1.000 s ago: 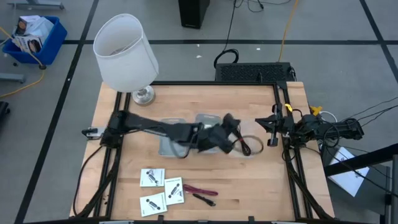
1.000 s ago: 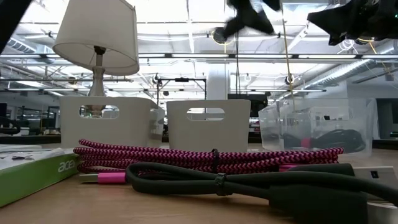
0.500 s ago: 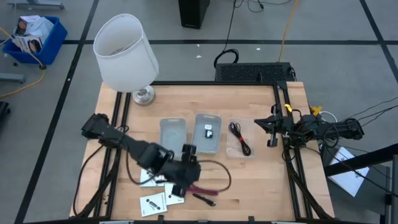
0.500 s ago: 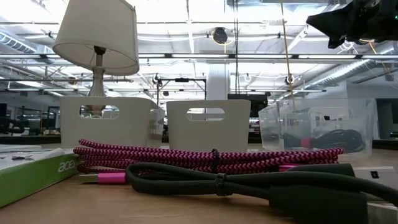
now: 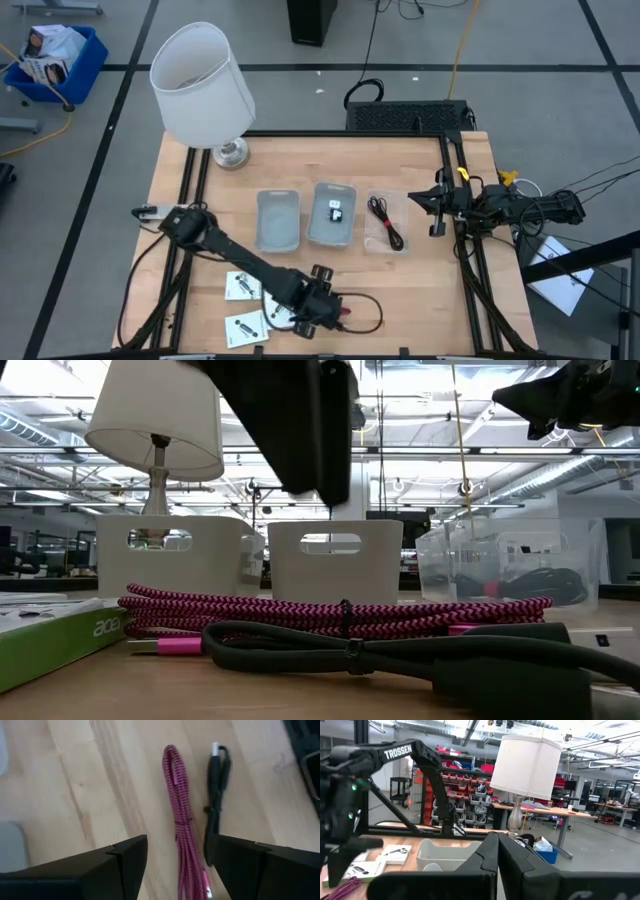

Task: Pick and place items into bin
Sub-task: Put the pink charger cable into the transparent bin

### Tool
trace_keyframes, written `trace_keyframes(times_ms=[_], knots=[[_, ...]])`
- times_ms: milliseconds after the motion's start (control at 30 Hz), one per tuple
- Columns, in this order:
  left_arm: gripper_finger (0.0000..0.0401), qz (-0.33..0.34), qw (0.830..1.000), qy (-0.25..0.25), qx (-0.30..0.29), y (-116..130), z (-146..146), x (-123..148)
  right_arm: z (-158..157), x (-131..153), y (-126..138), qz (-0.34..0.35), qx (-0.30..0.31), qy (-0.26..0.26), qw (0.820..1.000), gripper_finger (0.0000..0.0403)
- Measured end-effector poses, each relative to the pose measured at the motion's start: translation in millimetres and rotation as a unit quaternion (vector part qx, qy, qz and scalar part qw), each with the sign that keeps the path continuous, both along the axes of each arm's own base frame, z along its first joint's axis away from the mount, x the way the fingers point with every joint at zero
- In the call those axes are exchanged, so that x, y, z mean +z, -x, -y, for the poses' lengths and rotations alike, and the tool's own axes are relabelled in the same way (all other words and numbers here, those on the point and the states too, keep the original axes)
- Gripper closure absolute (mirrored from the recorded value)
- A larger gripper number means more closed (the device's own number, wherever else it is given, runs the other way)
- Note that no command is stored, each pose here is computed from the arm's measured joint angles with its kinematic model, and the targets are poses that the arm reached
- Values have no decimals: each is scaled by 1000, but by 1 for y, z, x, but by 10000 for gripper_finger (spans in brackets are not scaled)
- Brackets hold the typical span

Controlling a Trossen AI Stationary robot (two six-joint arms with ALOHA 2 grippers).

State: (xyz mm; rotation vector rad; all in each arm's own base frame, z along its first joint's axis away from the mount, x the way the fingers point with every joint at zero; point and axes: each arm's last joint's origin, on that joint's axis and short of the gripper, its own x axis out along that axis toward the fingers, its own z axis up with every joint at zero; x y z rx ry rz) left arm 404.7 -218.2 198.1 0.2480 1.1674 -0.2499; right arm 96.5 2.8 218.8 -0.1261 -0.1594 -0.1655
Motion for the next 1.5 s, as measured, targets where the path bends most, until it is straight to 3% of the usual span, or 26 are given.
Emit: trace_keyframes(times_ms=[100, 300, 567, 1133, 1300, 1400, 1500], knots=[[187, 0, 1000, 24, 6, -9, -2, -10, 0, 0, 0, 0, 0, 0, 1000, 403], [187, 35, 996, 76, 15, -19, -1, -5, 0, 0, 0, -1, -1, 1, 1000, 403], [187, 35, 996, 76, 37, -20, 1, -10, 0, 0, 0, -1, 0, 1, 1000, 403], [187, -6, 998, 38, 49, -23, -3, -52, 0, 0, -1, -1, -1, 1, 1000, 403], [188, -8, 997, 61, 47, -22, -9, -60, 0, -1, -2, -3, -1, 1, 1000, 403], [211, -13, 997, 66, 37, -22, -9, -60, 0, 0, -2, 0, -1, 1, 1000, 403], [265, -14, 998, 63, 27, -22, -11, -59, 0, 0, -2, 0, -1, 1, 1000, 403]])
